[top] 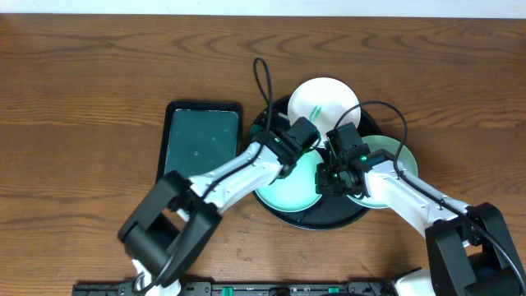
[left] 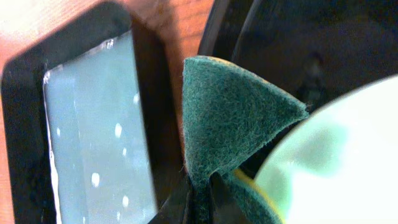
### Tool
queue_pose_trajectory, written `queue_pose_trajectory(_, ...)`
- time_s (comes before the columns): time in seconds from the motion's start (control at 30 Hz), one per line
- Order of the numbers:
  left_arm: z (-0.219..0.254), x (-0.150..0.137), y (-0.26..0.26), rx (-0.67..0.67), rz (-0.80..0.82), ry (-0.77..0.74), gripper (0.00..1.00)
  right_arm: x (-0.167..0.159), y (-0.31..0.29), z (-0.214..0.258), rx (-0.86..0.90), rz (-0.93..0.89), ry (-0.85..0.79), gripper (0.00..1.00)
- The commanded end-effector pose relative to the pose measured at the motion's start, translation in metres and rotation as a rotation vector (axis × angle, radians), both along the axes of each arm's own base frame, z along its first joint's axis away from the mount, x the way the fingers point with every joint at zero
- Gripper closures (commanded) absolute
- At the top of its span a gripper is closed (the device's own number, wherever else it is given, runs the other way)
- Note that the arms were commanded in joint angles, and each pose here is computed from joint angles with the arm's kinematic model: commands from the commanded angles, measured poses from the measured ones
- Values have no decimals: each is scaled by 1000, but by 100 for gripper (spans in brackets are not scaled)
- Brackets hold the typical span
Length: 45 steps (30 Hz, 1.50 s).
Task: Clean dirty plates on tray and stack at the side
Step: 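Scrub the plate surface with the sponge while the right gripper holds it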
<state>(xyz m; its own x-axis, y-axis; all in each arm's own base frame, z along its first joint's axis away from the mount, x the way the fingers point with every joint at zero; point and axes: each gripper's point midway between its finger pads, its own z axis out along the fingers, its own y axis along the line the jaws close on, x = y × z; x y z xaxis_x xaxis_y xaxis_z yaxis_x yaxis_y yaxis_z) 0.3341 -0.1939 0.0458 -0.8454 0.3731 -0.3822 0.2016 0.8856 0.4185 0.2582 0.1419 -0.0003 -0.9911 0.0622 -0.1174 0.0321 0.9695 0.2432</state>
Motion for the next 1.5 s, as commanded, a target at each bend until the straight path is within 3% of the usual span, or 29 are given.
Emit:
queue_pose_trajectory(0.0,12,-13,-5,-158,51,65,93,-22,-31,-28,-162,6,70,99)
queue_pose_trajectory(0.23,22,-58,-56,-487,-2,308,93,-22,-31,-28,-162,6,70,99)
queue_pose_trajectory(0.47,-4,-68,-58,-511,85,377,93,-22,-31,-28,-162,6,70,99)
queue_pose_trajectory(0.63,-21,-83,-110,-720,33,539,93,-22,-31,-28,-162,6,70,99)
queue_pose_trajectory(0.77,-40,-97,-140,-798,11,631,93,-21,-31,-28,-161,6,68,99)
queue_pose_trajectory(0.93,-54,-97,-111,-661,87,598,92,-23,-31,-29,-163,8,74,99)
queue_pose_trajectory(1.17,-45,-68,-7,-266,357,298,93,-23,-31,-29,-163,7,73,99)
queue_pose_trajectory(1.33,-33,-52,27,-101,370,154,93,-23,-31,-29,-163,8,74,99)
queue_pose_trajectory(1.47,-24,-49,36,-46,368,133,93,-23,-31,-29,-163,8,74,99)
